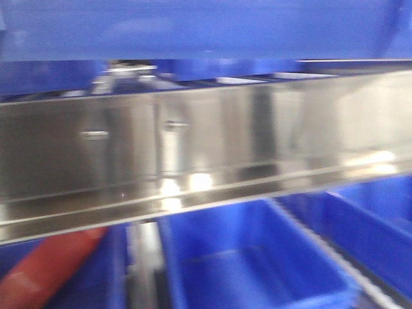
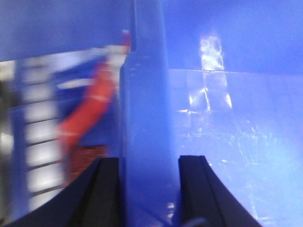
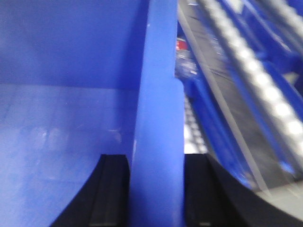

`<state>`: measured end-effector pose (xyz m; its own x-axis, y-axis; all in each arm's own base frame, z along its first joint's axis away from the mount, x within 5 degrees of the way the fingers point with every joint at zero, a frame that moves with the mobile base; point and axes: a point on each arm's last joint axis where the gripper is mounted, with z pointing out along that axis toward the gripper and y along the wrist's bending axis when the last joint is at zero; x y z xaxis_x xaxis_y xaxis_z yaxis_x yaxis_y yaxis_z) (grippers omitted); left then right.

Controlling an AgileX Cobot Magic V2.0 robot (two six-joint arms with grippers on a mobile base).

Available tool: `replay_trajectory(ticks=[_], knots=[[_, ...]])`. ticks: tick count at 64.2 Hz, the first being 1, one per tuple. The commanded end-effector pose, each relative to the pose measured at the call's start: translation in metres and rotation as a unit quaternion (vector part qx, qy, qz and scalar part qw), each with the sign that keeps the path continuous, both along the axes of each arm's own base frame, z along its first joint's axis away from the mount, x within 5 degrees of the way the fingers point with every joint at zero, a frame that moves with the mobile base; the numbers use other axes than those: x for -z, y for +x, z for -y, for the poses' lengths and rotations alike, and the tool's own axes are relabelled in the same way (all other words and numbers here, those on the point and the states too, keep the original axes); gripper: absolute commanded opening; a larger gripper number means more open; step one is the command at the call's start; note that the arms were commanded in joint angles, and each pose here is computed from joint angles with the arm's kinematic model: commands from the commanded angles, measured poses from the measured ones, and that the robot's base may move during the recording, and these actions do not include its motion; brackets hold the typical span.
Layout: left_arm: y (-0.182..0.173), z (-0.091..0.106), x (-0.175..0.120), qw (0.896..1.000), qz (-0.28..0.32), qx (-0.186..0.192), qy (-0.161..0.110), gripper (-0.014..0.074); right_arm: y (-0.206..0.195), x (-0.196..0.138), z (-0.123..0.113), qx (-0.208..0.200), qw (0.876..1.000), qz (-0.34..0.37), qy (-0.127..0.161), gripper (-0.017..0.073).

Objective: Move blue bin to conveyor side
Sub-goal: 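Hold the blue bin with both grippers while driving away from the shelf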

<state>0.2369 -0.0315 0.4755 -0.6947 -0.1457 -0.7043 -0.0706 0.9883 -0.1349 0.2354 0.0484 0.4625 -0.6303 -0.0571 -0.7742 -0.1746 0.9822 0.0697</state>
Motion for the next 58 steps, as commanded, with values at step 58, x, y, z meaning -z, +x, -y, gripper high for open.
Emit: replay_trajectory(ticks=[58], knots=[[-0.0061, -0.0001, -0.0137, 0.999, 0.049, 0.005, -0.002, -0.0019, -0.0045, -0.0203, 0.0038, 0.003, 0.997, 0.075, 0.001, -0.0089]])
